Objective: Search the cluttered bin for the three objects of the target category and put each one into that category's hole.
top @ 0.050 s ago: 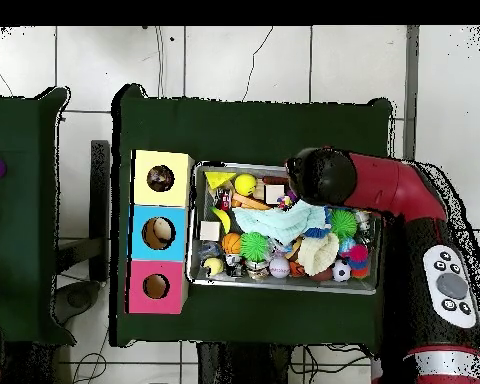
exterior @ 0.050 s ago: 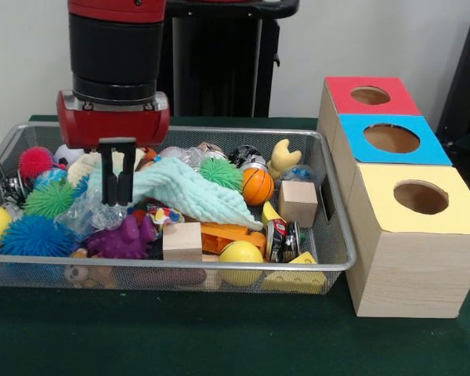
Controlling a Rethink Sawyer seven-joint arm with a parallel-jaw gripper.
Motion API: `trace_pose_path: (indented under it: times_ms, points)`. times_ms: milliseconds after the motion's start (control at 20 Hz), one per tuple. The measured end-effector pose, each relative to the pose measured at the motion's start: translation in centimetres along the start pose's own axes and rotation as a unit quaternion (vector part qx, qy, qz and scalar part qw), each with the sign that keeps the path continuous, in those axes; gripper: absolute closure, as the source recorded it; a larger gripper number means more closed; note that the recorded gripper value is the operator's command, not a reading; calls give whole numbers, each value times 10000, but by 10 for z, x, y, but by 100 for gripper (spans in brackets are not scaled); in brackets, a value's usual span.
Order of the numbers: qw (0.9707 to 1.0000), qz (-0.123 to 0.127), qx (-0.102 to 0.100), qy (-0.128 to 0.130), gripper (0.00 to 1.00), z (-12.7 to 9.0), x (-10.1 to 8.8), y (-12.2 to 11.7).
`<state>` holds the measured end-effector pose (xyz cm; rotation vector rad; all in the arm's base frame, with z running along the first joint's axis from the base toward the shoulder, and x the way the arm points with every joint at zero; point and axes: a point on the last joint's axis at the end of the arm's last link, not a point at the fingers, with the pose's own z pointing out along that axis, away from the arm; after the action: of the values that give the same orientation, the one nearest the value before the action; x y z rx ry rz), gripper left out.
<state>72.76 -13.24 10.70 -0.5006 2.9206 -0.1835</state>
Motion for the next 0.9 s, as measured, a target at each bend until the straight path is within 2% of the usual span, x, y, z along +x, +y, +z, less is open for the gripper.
trace_pose_path:
  times_ms: [250, 500, 900]
  points:
    - [9999, 88, -92, -36, 100, -1, 9, 14]
    - [9997, 129, -200, -43, 100, -1, 28, 35]
    - [9995, 170, -231, -109, 100, 13, 44, 46]
